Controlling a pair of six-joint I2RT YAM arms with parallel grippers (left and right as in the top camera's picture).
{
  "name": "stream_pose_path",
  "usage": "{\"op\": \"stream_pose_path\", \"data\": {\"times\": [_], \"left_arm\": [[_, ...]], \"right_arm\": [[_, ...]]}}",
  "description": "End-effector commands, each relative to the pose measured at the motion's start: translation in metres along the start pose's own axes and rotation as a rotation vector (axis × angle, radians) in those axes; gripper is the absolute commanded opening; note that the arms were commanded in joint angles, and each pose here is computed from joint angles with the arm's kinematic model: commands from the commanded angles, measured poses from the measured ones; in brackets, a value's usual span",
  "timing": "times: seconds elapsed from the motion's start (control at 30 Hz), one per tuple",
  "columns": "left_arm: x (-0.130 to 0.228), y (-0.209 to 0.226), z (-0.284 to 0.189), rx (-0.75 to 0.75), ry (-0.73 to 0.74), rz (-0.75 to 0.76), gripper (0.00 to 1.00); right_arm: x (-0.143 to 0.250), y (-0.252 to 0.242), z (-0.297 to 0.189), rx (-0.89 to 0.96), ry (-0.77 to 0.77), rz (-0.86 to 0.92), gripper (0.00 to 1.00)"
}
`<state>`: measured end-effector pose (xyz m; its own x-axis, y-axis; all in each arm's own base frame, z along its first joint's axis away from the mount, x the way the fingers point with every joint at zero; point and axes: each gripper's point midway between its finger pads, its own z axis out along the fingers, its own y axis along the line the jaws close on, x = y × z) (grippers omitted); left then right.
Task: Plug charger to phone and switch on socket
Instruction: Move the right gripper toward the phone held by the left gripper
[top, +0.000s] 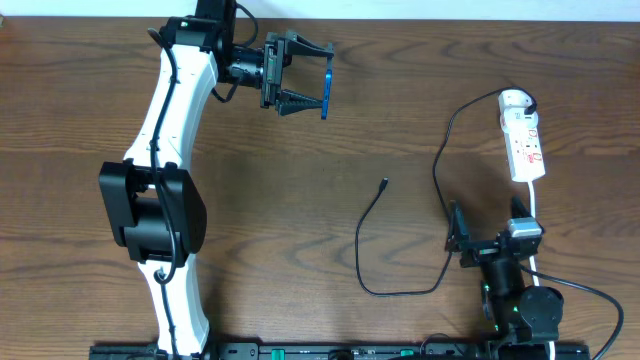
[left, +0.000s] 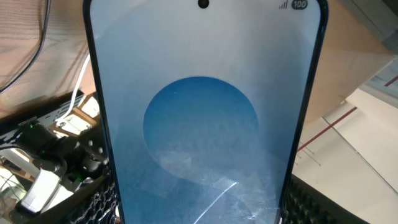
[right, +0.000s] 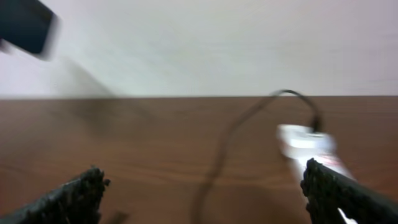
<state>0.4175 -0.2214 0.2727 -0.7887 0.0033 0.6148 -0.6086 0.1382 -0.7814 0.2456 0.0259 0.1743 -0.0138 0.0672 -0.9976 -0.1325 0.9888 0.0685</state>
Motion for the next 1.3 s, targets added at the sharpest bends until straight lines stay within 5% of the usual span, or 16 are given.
{"op": "stream_pose_path", "data": {"times": [0.0,0.13,0.3,0.4,0.67,0.8,1.03,1.27], "left_arm": [[0.026,-0.017,-0.004,0.040,0.042,0.043,0.74],[0.026,-0.017,-0.004,0.040,0.042,0.042,0.75],[0.026,-0.017,-0.004,0.040,0.042,0.042,0.74],[0.026,-0.017,-0.004,0.040,0.042,0.042,0.74],[0.026,-0.017,-0.004,0.040,0.042,0.043,0.75],[0.026,-0.017,-0.004,0.040,0.042,0.043,0.74],[0.026,-0.017,-0.004,0.040,0.042,0.043,0.75],[0.026,-0.017,-0.004,0.040,0.042,0.043,0.75]], "right_arm": [[0.002,0.053,-0.009,-0.312,0.069,0.355,0.99],[-0.042,0.058,-0.014,-0.378,-0.056,0.598,0.99],[-0.133,0.062,-0.049,-0.483,-0.437,0.465,0.99],[-0.173,0.060,-0.062,-0.447,-0.508,0.410,0.99],[-0.210,0.059,-0.025,-0.264,-0.073,0.137,0.99],[-0.199,0.083,-0.010,-0.397,0.214,0.154,0.99],[-0.208,0.117,0.013,-0.607,0.337,0.300,0.99],[-0.195,0.131,0.050,-0.456,0.520,0.287,0.97]]}}
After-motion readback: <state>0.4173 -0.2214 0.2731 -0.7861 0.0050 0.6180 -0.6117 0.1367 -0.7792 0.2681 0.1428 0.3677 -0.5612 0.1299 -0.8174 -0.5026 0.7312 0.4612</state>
